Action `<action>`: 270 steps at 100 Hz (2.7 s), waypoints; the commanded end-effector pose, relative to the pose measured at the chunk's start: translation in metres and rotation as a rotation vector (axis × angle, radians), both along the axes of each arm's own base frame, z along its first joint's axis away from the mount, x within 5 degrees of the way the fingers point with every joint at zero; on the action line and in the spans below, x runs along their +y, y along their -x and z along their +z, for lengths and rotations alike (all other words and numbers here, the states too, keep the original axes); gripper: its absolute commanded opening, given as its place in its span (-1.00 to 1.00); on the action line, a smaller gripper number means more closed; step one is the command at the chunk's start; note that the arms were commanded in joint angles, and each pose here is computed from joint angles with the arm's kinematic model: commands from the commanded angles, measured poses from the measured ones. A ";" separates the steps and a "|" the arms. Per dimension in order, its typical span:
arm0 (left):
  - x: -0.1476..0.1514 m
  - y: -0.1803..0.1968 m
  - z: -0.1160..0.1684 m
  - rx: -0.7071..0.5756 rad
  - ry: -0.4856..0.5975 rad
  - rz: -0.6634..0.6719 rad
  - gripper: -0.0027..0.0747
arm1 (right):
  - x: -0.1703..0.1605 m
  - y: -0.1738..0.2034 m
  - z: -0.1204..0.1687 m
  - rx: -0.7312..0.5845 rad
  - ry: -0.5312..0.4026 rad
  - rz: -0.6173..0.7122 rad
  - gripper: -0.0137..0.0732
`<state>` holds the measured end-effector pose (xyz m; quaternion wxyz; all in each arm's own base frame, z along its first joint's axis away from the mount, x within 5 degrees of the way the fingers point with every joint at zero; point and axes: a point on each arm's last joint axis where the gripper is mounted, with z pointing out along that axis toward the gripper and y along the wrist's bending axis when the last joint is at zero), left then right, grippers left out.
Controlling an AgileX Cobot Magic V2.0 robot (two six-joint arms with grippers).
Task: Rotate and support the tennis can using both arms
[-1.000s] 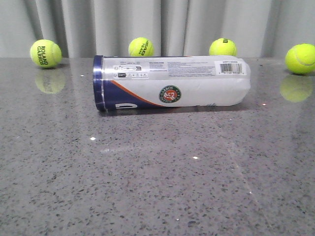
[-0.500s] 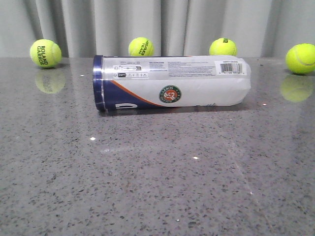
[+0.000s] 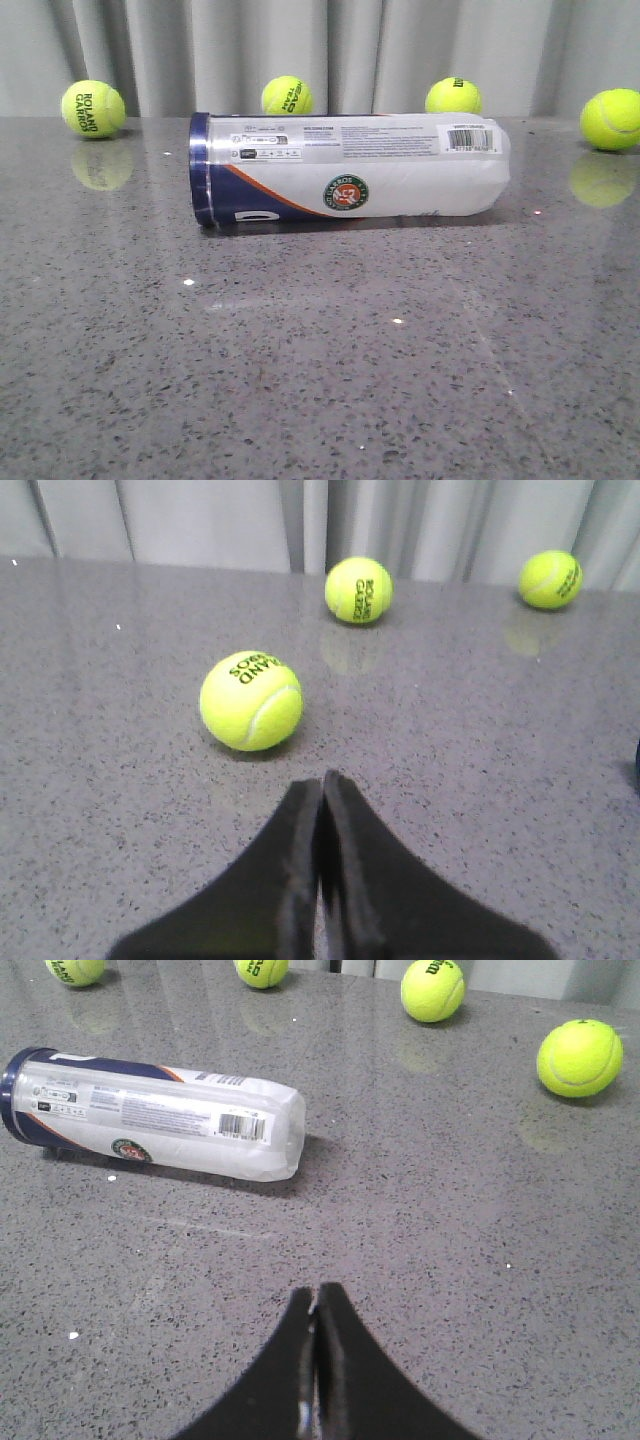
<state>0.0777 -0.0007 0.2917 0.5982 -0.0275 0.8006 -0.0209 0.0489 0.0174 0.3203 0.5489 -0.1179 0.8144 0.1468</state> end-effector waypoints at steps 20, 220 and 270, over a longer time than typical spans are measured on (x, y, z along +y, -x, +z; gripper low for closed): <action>-0.008 -0.043 0.041 0.148 0.138 -0.073 -0.93 | 0.001 -0.003 0.013 -0.087 -0.027 -0.002 -0.84; -0.153 -0.226 -0.027 0.649 0.823 -0.888 0.37 | 0.001 -0.003 0.013 -0.087 -0.027 -0.002 -0.84; -0.159 -0.228 -0.034 0.664 0.887 -0.953 0.09 | 0.001 -0.003 0.013 -0.087 -0.027 -0.002 -0.84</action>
